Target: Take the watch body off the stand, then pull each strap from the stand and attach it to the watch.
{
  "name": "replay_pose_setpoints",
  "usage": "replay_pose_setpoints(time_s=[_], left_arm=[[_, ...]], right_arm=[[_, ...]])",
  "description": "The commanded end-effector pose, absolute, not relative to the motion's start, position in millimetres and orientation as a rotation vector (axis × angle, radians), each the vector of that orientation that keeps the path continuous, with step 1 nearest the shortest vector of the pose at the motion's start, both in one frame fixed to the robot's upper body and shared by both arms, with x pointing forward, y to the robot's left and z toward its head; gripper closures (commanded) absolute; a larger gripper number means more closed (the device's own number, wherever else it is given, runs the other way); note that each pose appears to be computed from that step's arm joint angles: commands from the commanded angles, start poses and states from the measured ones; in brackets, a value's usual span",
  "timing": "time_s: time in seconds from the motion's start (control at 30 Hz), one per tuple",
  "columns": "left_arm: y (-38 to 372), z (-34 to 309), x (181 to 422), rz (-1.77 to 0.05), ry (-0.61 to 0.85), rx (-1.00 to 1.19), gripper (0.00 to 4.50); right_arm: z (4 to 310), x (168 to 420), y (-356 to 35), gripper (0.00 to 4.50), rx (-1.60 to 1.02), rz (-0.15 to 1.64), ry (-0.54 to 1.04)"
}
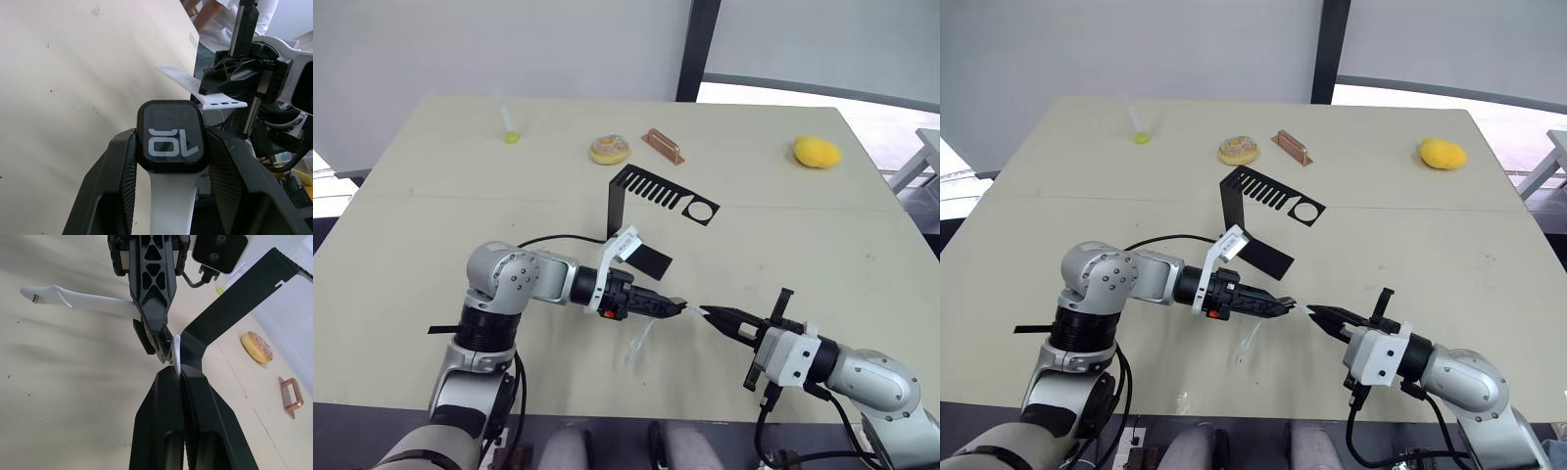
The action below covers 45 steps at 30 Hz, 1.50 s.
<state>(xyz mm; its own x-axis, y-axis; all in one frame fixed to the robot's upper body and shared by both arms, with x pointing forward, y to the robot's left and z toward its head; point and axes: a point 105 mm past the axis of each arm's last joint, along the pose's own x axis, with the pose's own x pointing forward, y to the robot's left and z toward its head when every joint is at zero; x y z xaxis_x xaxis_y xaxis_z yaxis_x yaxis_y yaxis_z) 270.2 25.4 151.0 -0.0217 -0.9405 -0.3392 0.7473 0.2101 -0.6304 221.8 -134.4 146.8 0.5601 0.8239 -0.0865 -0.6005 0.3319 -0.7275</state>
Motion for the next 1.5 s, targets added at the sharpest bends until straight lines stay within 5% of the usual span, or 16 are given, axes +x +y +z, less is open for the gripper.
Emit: replay_pose_setpoints(time_s=[0.03,1.5], left_arm=[[20.5,160.5,264.8,-1.424,0.78,-0.276,2.91],[20.1,160.0,261.9,-1.433,0.787,-0.272,2.91]], right_arm=[[153.1,219.9,-131.2,4.5,-0.79,0.951,-0.366],[150.7,219.7,-130.7,4.5,-0.793,0.955,-0.362]])
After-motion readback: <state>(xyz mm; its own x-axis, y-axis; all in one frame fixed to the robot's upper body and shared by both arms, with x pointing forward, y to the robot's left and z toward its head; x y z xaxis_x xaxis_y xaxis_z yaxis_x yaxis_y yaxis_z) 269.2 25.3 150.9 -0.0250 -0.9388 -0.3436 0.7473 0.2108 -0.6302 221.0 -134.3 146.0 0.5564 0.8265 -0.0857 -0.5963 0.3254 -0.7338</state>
